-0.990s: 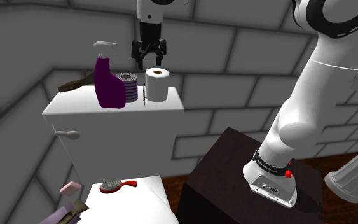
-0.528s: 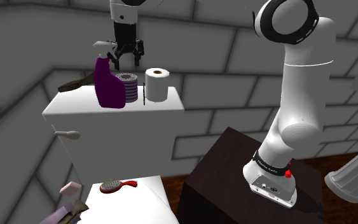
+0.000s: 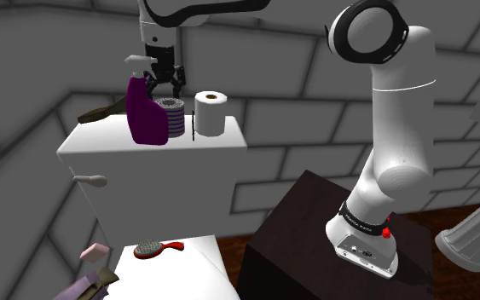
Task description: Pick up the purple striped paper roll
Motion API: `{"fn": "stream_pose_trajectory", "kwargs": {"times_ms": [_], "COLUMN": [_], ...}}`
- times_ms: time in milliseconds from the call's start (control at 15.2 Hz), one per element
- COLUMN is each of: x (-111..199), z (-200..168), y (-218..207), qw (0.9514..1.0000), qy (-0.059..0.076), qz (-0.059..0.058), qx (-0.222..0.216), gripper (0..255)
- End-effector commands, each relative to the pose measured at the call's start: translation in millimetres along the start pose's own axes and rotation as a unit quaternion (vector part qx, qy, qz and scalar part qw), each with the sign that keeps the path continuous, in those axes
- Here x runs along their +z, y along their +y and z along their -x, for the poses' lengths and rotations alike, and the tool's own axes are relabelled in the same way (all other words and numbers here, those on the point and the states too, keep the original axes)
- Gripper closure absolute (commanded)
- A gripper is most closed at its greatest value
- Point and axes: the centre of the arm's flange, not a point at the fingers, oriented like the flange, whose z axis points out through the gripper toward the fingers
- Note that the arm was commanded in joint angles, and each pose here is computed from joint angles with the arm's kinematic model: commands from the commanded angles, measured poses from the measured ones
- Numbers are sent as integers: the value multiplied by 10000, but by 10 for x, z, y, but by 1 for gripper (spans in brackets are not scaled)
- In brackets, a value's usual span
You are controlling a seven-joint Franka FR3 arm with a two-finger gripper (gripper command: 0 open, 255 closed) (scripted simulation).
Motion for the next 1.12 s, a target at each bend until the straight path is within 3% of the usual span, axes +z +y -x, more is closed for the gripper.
{"fn": "stream_pose_trajectory", "kwargs": {"times_ms": [0, 132, 198, 792, 1056], "x": [80, 80, 77, 80, -131], "z": [-2, -3, 1, -3, 1], "y": [1, 0, 3, 0, -7], "qw": [10000, 10000, 10000, 10000, 10000], "qy": [2, 2, 2, 2, 2], "qz": [-1, -1, -1, -1, -1], "qx": [0, 0, 0, 0, 0], "gripper": [0, 0, 255, 255, 255]}}
